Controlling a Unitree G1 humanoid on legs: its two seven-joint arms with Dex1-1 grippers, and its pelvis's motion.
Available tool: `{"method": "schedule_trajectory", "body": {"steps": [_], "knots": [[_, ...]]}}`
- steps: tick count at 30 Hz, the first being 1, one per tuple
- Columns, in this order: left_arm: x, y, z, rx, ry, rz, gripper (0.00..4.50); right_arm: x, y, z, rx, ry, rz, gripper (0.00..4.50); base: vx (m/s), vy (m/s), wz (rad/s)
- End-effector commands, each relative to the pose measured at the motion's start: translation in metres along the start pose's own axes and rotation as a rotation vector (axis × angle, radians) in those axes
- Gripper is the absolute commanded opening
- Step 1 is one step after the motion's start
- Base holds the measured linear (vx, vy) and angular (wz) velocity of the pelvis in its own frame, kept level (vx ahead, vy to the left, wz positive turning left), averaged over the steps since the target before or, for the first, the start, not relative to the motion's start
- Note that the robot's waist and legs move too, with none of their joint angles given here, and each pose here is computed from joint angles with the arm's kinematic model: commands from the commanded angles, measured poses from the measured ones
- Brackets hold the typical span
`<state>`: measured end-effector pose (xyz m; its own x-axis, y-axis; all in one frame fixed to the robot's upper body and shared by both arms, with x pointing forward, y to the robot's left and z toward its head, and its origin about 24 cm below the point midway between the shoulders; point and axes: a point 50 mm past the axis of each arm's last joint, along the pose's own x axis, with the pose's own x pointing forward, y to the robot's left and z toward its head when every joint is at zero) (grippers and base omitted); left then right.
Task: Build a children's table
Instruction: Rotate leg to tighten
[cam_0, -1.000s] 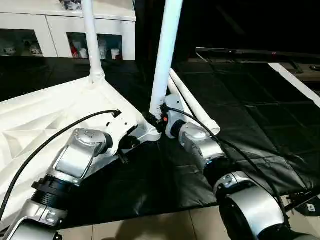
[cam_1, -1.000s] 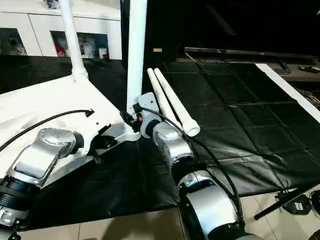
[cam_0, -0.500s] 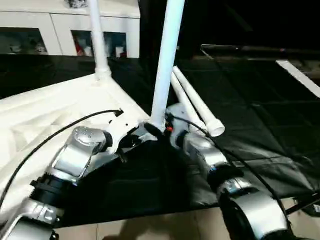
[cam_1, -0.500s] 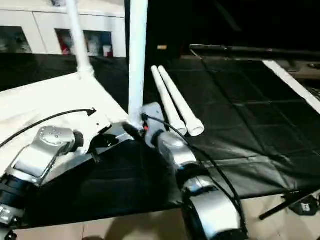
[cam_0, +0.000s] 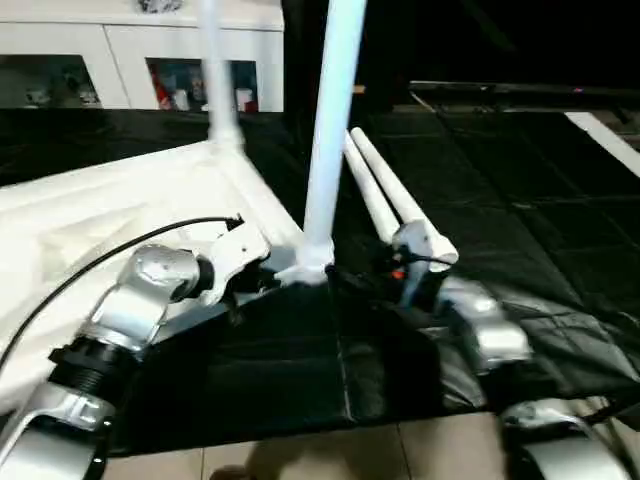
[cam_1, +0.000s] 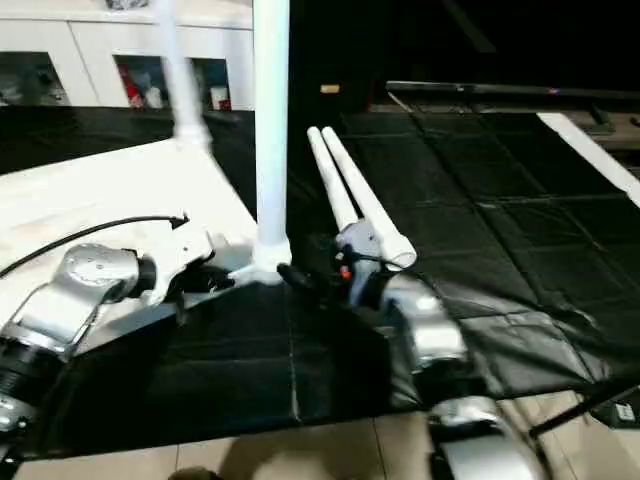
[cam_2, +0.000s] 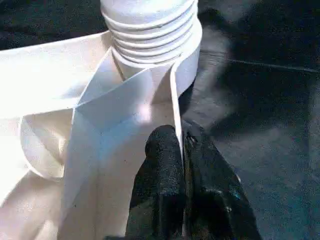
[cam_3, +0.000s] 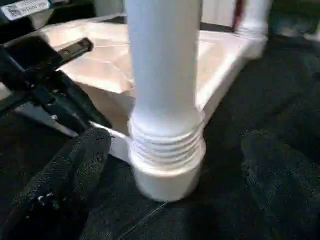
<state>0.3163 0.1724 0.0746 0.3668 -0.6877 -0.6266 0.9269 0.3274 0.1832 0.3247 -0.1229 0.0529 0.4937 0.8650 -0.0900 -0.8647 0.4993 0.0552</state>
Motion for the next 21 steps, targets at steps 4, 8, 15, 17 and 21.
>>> {"method": "schedule_trajectory", "body": {"steps": [4, 8, 15, 17, 21], "knots": [[0.006, -0.010, -0.003, 0.121, 0.035, -0.175, 0.00, -0.013, -0.004, 0.013, -0.084, 0.090, 0.160, 4.49, 0.000, 0.000, 0.00], [0.004, -0.013, -0.002, 0.154, 0.035, -0.235, 0.00, -0.016, -0.002, 0.016, -0.085, 0.127, 0.256, 4.49, 0.000, 0.000, 0.00], [0.004, -0.021, 0.005, 0.237, 0.021, -0.350, 0.00, -0.008, 0.006, 0.015, -0.081, 0.165, 0.363, 4.49, 0.000, 0.000, 0.00], [0.006, -0.022, 0.008, 0.248, 0.012, -0.364, 0.00, -0.005, 0.010, 0.012, -0.063, 0.175, 0.406, 4.49, 0.000, 0.000, 0.00], [0.009, -0.024, 0.012, 0.269, -0.001, -0.388, 0.00, -0.005, 0.014, 0.006, -0.044, 0.204, 0.460, 4.49, 0.000, 0.000, 0.00]]}}
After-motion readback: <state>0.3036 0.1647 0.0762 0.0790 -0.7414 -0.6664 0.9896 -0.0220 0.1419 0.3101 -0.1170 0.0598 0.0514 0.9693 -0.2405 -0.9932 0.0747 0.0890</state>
